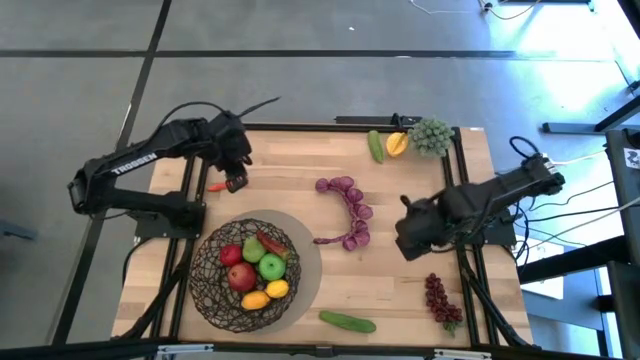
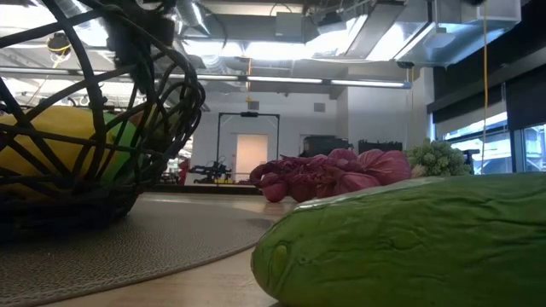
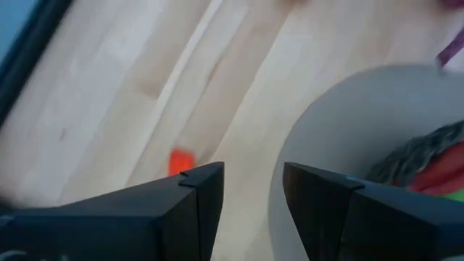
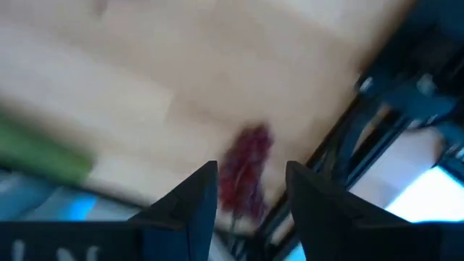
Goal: Build produce basket
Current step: Put the yellow starfruit into the black wire basket
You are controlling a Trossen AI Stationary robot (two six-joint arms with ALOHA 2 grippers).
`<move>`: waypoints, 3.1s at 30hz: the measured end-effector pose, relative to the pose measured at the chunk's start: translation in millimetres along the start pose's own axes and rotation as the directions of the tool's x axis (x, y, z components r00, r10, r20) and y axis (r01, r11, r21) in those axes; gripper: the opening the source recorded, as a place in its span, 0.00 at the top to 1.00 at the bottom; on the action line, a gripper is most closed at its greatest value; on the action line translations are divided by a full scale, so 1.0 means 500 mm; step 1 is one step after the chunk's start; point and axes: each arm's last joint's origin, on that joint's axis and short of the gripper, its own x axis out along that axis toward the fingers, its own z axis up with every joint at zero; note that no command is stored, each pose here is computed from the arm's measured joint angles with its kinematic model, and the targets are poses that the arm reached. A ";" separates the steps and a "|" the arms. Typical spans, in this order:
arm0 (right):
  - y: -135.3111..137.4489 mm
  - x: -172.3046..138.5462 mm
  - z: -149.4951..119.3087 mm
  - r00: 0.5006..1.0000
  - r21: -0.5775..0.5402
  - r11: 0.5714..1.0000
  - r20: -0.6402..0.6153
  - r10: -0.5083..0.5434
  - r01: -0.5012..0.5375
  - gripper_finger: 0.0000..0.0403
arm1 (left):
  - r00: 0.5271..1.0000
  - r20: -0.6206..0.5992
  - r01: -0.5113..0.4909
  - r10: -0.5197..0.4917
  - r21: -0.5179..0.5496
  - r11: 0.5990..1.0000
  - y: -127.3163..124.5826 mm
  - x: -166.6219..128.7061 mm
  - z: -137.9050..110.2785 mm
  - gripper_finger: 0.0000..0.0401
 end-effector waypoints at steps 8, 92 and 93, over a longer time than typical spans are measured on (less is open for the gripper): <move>-0.017 0.015 0.108 0.974 0.107 0.993 0.215 -0.071 0.048 0.61 | 0.996 0.093 0.018 -0.015 -0.034 0.999 -0.007 -0.004 0.015 0.67; -0.218 0.182 0.690 0.938 0.571 0.820 0.269 -0.218 0.027 0.66 | 0.984 0.154 0.070 -0.090 0.130 0.989 -0.012 -0.006 0.028 0.67; -0.218 0.182 0.691 0.938 0.570 0.821 0.270 -0.218 0.026 0.69 | 0.984 0.153 0.070 -0.090 0.130 0.989 -0.012 -0.006 0.028 0.67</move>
